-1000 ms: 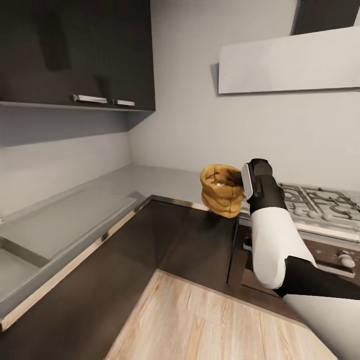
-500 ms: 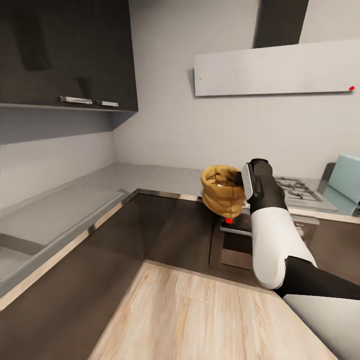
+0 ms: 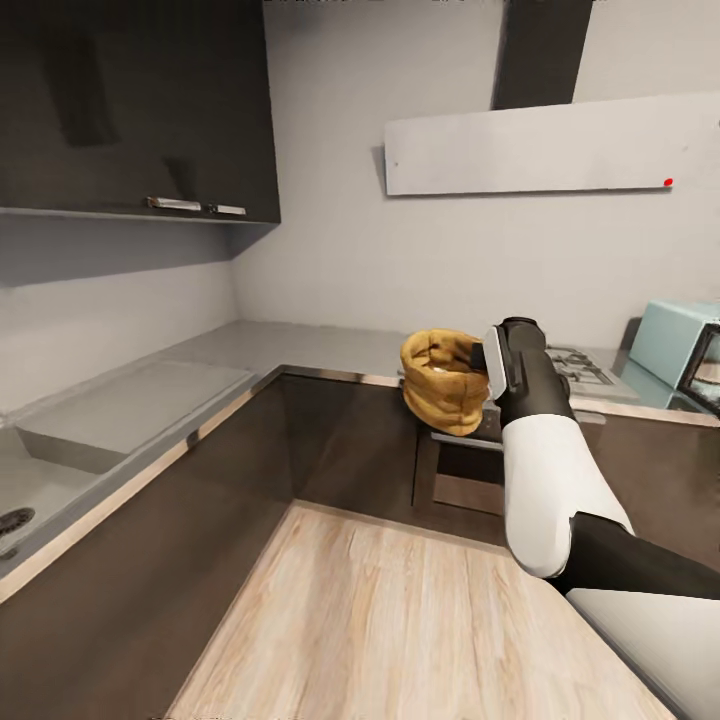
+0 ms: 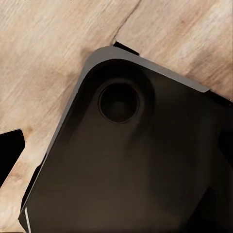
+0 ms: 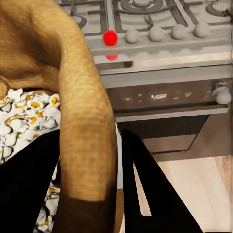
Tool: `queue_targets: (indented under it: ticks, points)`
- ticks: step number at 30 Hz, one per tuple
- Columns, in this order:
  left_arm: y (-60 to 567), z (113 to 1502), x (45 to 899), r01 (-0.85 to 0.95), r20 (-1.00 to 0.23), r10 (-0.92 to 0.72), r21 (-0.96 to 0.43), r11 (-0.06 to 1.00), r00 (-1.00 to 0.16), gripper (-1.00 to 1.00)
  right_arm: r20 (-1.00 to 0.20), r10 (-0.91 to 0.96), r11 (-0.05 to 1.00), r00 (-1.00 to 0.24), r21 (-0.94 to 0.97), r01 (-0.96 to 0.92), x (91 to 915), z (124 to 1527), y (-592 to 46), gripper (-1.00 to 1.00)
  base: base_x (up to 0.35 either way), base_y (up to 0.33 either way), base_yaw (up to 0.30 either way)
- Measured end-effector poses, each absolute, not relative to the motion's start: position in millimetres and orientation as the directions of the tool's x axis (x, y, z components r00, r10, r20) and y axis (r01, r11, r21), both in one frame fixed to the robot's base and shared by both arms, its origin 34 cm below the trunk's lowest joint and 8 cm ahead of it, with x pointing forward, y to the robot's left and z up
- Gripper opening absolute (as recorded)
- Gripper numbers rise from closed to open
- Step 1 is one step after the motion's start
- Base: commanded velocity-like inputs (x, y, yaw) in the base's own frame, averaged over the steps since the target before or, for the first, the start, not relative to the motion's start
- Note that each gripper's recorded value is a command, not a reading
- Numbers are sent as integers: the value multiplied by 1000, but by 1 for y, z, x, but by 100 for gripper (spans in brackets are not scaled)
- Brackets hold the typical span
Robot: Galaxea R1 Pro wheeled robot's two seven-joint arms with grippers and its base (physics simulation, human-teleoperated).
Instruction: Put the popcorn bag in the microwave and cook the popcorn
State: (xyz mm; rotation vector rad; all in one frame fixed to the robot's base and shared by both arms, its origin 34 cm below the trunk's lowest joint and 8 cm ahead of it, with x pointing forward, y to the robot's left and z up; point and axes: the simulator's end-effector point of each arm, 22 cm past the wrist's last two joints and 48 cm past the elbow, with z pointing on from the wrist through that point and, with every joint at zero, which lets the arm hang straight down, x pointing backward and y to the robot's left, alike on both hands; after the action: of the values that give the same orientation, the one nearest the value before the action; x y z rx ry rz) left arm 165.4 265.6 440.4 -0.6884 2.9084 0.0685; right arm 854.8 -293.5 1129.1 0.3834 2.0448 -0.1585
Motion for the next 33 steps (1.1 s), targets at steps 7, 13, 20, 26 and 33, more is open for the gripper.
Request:
queue_targets:
  ticks: [7,13,20,26,33]
  points:
    - [267,440,166,-452,-159,-445,11,892,-881,100,-873,202,939,-445,43,342,854,1129,-296,-100,-13,0,-257]
    - [268,441,166,-453,-159,-446,12,891,-881,100,-872,200,939,-447,40,343,853,1128,-296,-100,0,0,-295]
    - [268,440,165,-453,-158,-446,11,891,-881,100,-870,200,939,-451,38,343,853,1127,-296,-100,-48,0,-295]
    - [265,440,166,-448,-157,-442,9,894,-883,100,-869,200,939,-453,37,343,853,1127,-297,-100,-323,0,-295]
    - [266,440,166,-450,-158,-443,10,893,-882,100,-868,200,939,-454,37,343,853,1127,-297,-100,-254,0,-295]
